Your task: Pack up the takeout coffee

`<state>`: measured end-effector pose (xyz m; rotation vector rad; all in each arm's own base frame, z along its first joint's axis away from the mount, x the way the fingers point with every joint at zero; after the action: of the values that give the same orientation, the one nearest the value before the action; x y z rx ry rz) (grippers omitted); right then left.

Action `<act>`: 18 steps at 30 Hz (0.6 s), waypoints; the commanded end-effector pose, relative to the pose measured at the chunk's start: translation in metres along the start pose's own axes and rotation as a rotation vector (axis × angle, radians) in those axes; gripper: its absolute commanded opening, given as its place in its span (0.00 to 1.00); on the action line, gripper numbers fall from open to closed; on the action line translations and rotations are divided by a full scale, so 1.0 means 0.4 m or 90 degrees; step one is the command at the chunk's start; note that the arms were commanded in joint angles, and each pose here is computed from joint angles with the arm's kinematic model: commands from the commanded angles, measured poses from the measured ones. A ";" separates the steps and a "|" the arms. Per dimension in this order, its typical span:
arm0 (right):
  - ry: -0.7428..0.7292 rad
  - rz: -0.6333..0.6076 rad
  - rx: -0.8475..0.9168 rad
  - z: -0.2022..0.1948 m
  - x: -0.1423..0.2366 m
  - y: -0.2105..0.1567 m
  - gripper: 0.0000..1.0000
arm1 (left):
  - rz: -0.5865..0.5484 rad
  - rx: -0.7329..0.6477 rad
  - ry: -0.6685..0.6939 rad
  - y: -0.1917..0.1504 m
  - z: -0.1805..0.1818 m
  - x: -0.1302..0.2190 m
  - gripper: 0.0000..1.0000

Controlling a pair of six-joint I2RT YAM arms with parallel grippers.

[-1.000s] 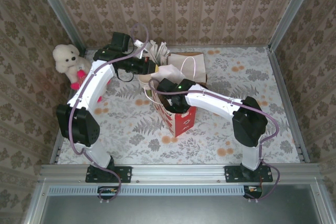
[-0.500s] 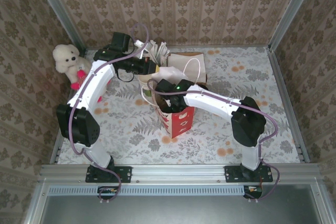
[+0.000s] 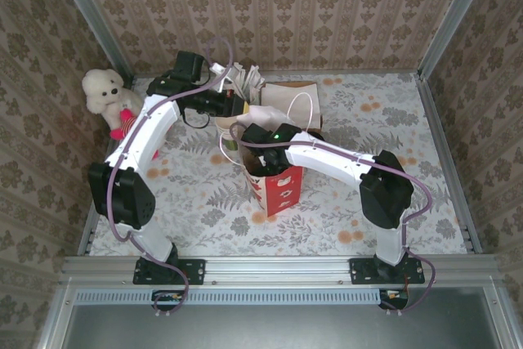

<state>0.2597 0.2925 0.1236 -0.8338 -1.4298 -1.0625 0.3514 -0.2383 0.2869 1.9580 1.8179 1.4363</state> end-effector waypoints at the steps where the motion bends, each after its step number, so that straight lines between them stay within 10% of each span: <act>1: -0.015 -0.012 -0.013 -0.006 0.036 -0.003 1.00 | -0.041 -0.045 0.002 0.031 -0.024 0.033 0.00; 18: 0.007 -0.075 -0.143 -0.047 0.075 0.062 1.00 | -0.039 -0.052 -0.003 0.019 -0.026 0.031 0.00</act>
<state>0.2778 0.2813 0.1298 -0.9344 -1.3968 -1.2200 0.3520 -0.2381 0.2885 1.9256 1.8100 1.4456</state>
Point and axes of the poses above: each hand's point on the last joint's axis, 136 mm out from that joint toward the fingers, its own x axis back along the fingers, its own z axis along the line the jaws close on, y = z × x, the point moved 2 cm from there along x, back along the fingers, and after that the axes turned 8 degrees about -x, right-handed, at the moved point
